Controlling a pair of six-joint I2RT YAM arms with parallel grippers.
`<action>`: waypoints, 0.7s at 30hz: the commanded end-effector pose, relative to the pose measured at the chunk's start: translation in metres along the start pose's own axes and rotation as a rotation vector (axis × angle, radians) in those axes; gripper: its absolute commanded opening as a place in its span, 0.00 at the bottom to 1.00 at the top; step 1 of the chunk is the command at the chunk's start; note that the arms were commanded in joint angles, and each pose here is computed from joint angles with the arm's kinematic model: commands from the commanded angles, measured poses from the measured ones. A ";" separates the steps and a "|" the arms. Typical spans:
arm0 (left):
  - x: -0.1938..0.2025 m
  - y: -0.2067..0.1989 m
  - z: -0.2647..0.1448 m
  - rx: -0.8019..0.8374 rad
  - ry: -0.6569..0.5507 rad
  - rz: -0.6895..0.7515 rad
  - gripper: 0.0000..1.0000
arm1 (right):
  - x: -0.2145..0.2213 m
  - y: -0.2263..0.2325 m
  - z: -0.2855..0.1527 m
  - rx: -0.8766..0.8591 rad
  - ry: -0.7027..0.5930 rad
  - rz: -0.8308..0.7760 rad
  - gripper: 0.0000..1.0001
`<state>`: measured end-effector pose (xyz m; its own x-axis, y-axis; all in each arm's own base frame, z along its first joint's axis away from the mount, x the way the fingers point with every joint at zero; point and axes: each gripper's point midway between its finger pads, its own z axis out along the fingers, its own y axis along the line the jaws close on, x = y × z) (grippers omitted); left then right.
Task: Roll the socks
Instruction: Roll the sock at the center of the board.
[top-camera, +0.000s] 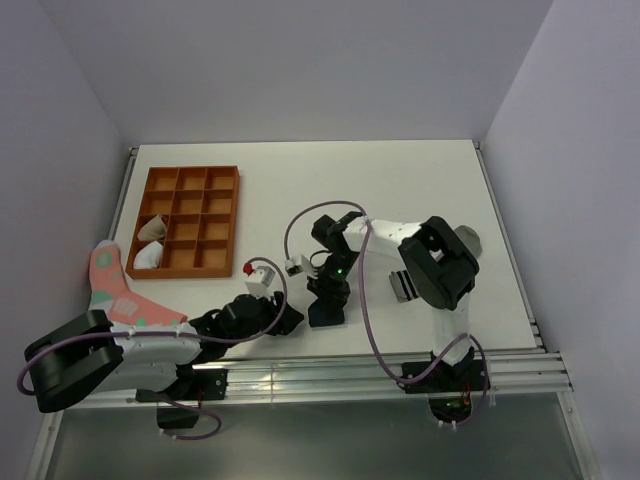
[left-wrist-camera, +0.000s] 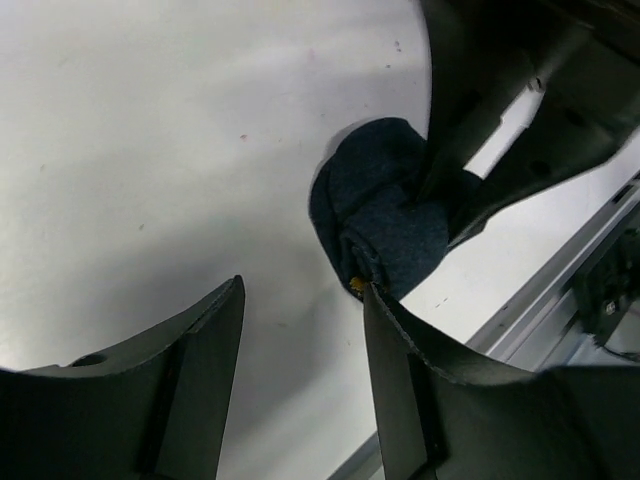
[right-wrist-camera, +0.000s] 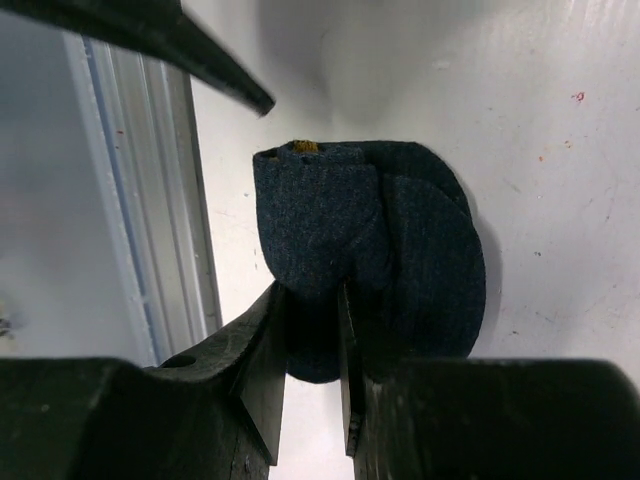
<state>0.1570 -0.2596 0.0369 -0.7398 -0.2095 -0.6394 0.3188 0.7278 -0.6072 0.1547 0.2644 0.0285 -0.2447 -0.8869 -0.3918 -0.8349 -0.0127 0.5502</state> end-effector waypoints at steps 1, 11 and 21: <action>-0.032 -0.032 0.006 0.104 -0.128 0.154 0.56 | 0.014 -0.010 0.003 0.014 0.075 0.070 0.22; -0.038 -0.081 0.020 0.286 -0.116 0.327 0.61 | 0.018 -0.026 0.004 0.037 0.096 0.187 0.22; -0.035 -0.083 0.022 0.392 -0.053 0.360 0.62 | 0.025 -0.020 -0.002 -0.024 0.096 0.228 0.22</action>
<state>0.1681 -0.3204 0.0733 -0.5698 -0.0043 -0.8217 0.6802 0.5586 -0.4746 0.1573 0.2597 0.0279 -0.4146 -0.8770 -0.2428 -0.7227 0.1552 0.6735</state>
